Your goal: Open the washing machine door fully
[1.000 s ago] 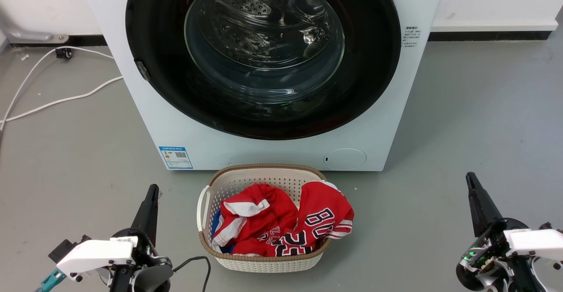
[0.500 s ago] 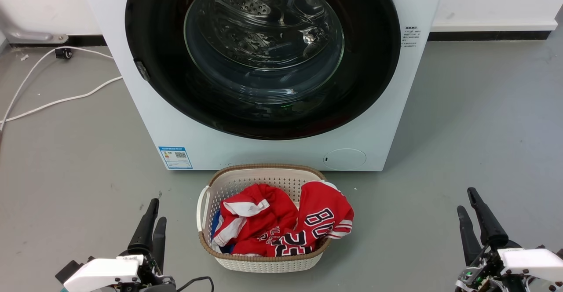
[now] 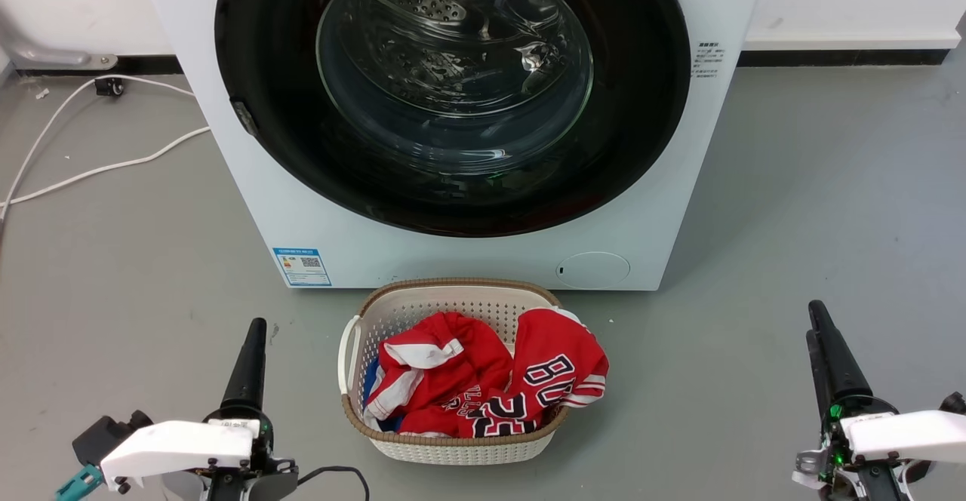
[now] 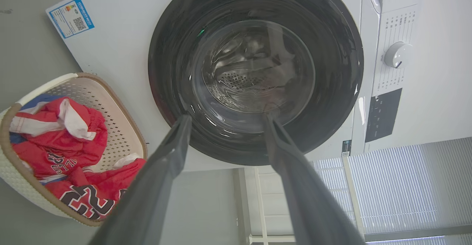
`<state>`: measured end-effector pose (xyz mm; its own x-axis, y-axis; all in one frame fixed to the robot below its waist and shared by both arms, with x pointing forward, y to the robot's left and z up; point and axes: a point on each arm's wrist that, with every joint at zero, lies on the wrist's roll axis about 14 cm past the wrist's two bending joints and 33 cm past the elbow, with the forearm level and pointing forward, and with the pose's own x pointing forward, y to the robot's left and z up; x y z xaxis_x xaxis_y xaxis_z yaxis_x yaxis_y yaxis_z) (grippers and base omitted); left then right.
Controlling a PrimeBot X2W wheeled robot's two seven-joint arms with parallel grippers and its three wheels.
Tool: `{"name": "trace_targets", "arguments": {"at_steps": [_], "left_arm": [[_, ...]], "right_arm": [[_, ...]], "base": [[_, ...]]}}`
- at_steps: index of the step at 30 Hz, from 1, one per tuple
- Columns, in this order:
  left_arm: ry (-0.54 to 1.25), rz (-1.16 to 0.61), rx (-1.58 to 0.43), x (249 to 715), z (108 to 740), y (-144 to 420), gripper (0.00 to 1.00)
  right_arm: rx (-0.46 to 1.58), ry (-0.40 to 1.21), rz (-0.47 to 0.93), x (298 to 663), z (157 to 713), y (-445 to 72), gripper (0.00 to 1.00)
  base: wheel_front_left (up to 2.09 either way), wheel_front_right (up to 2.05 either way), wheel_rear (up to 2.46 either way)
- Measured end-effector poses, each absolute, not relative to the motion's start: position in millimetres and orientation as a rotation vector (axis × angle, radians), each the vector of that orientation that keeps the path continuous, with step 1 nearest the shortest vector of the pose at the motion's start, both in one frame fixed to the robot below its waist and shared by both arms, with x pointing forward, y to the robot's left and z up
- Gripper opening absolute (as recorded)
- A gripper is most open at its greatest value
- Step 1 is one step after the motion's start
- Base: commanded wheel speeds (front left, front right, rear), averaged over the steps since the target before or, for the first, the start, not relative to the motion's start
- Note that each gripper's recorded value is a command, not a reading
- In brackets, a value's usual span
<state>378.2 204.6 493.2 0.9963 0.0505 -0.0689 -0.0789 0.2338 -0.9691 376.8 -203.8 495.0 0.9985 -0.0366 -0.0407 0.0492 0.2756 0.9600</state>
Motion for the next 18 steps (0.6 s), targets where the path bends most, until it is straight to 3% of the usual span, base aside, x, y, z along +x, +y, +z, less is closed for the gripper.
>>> {"name": "trace_targets", "arguments": {"at_steps": [18], "left_arm": [[0.06, 0.092, -0.832, 379.8, 500.2, 188.0, 1.0]], "right_arm": [[0.8, -0.009, 0.026, 374.7, 511.1, -182.9, 1.0]], "base": [[0.0, 0.0, 0.0]]}}
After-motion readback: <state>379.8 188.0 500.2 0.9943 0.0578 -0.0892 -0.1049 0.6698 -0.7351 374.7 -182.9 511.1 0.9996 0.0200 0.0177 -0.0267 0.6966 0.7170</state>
